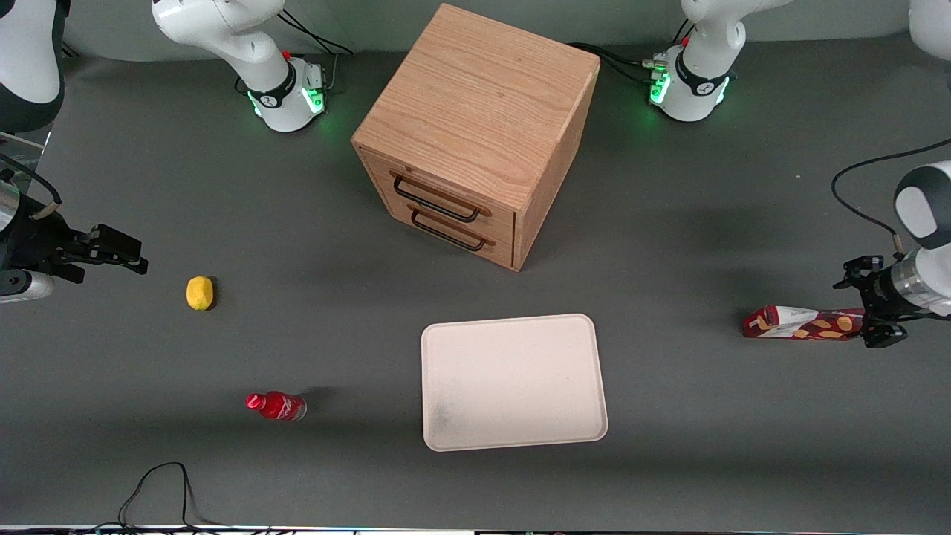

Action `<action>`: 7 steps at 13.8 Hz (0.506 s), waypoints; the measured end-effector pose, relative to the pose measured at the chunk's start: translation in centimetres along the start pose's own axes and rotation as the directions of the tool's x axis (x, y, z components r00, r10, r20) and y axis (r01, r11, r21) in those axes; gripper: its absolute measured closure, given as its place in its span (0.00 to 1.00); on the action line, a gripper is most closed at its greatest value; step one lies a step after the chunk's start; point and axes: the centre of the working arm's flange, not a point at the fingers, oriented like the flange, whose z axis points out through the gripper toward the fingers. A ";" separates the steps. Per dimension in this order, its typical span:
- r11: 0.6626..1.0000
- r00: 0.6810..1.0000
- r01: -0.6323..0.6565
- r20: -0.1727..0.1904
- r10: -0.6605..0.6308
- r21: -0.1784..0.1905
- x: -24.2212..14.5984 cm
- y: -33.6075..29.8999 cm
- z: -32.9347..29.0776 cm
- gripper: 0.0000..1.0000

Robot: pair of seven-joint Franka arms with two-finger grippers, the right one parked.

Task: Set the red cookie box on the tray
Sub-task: 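Lower the left gripper around the box's end and close it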

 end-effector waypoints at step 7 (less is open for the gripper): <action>1.000 1.000 0.003 0.004 -0.003 -0.019 0.1 0.2 5.2 0.00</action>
